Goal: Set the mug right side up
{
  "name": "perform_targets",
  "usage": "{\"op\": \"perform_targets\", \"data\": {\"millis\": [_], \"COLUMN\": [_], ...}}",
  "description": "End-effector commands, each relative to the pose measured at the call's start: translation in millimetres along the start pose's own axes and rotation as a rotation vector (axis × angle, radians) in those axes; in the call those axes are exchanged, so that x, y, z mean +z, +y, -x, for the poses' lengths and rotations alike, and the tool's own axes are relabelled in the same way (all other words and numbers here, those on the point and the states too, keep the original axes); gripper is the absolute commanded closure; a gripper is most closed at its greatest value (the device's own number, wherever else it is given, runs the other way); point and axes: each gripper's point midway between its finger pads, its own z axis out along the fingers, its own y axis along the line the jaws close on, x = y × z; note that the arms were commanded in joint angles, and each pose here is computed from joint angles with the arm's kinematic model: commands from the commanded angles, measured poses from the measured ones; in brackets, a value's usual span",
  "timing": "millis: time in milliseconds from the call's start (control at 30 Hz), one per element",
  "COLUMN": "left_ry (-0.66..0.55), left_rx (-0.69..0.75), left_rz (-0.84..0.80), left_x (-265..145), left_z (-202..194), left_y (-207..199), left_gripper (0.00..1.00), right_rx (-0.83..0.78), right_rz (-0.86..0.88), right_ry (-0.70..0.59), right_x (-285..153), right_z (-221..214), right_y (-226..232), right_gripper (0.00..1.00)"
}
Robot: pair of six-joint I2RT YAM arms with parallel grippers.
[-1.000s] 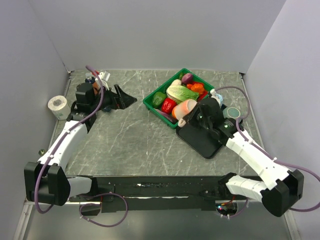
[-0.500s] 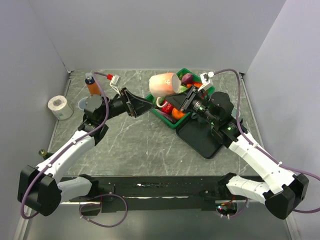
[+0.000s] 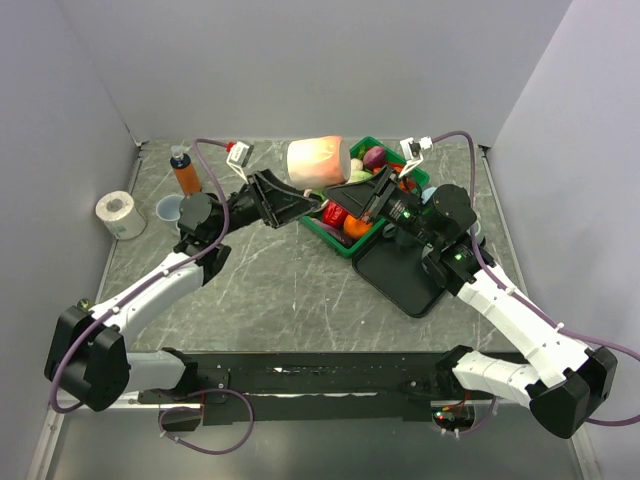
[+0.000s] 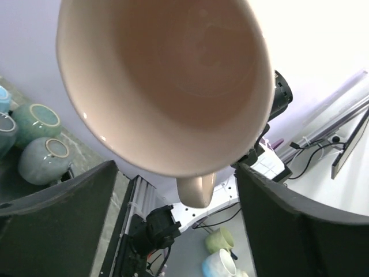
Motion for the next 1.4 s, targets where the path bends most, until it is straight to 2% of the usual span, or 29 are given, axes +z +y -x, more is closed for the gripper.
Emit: {"op": "perform_targets", "data": {"millis": [0,67,433,533,567,733,833,867,967,1033,1067,1133,1167,1200,1233,1267,1333,1367], "left_ry": [-0.012,-0.014,-0.012,-0.012,-0.012,-0.025,-0.033,-0.033,-0.033,-0.044,-0.05,-0.056,-0.064,-0.063,-0.056,-0.082,-0.097,-0.099], "left_rx": [0.057,0.056,0.027,0.027,0.025,0.04,0.053,0.054,0.058,0.071,0.107,0.106,0.157,0.161,0.152,0.199,0.241,0.26], "left_rz": [-0.144,-0.151,-0.196,-0.199,-0.195,-0.161,-0.16,-0.16,-0.136,-0.097,-0.086,-0.001,0.021,0.058,0.117,0.175,0.231,0.331], "left_x": [8,9,13,14,15,16,15,15,15,15,14,14,13,12,10,8,6,-1], "left_z": [13,13,12,12,13,16,18,18,18,21,22,25,27,28,28,35,44,46], "left_y": [-45,-49,-60,-61,-61,-58,-60,-61,-58,-53,-54,-42,-42,-36,-28,-21,-19,-1], "left_gripper": [0.16,0.23,0.38,0.47,0.54,0.61,0.71,0.8,0.99,0.99,0.99,0.99,0.99,0.99,0.99,0.99,0.99,0.99], "right_rx": [-0.08,-0.081,-0.076,-0.079,-0.078,-0.092,-0.097,-0.098,-0.092,-0.09,-0.091,-0.106,-0.106,-0.1,-0.103,-0.099,-0.115,-0.113], "right_rz": [0.225,0.231,0.279,0.284,0.283,0.278,0.264,0.258,0.247,0.225,0.219,0.209,0.198,0.178,0.161,0.145,0.093,0.057], "right_ry": [-0.109,-0.102,-0.059,-0.048,-0.046,-0.029,-0.02,-0.016,0.003,0.018,0.029,0.045,0.053,0.056,0.061,0.066,0.042,0.053], "right_x": [-10,-11,-13,-13,-13,-14,-14,-13,-12,-10,-9,-8,-8,-7,-7,-8,-9,-11], "right_z": [33,32,18,15,14,8,4,3,-3,-8,-11,-15,-18,-20,-22,-26,-24,-29], "right_y": [66,68,67,65,64,60,54,52,45,37,35,28,24,19,14,8,-2,-12], "right_gripper": [1.0,1.0,1.0,1.0,1.0,1.0,1.0,1.0,1.0,1.0,0.95,0.75,0.52,0.38,0.29,0.12,0.0,0.0]}}
